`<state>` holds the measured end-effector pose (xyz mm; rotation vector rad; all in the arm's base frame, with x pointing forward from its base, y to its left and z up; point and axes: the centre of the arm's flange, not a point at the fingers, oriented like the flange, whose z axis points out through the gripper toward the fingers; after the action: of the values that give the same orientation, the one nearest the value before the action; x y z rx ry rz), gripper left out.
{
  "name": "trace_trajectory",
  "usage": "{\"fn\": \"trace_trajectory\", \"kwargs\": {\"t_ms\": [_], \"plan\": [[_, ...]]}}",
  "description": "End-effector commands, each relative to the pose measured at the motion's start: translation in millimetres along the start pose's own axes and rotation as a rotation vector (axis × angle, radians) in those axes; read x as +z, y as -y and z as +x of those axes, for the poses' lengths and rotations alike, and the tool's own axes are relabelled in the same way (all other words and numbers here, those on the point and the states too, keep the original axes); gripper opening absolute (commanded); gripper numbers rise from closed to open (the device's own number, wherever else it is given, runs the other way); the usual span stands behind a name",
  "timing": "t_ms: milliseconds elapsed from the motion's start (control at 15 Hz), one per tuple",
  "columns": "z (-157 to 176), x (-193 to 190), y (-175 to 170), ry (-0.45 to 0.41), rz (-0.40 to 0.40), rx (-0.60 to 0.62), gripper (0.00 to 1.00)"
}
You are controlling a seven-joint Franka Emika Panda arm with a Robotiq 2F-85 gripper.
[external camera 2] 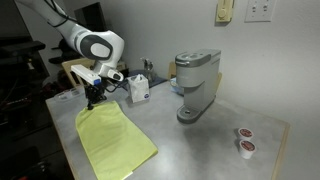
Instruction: Unfold the yellow towel once from right to left
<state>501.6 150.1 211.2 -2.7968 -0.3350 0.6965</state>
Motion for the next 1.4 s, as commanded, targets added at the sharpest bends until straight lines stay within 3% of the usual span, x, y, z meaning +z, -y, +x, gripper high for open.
{"fn": "trace_trajectory", "kwargs": {"t_ms": [0,67,267,800,1000,1333], "plan": [[11.7,5.0,6.8,-0.019,0.022,0.047,0.01],[12.2,6.0,7.0,-0.017,0.023,0.052,0.25],[10.3,8.2,5.8,-0.005,0.015,0.064,0.4],[-28.2,-8.1,-25.6,-0.016,-0.009,0.091,0.97],[-57.3,-26.1,-50.6,-0.007,-0.011,0.136,1.0],[-116.3,-68.8,-90.0,0.013,-0.098,0.23,1.0]]}}
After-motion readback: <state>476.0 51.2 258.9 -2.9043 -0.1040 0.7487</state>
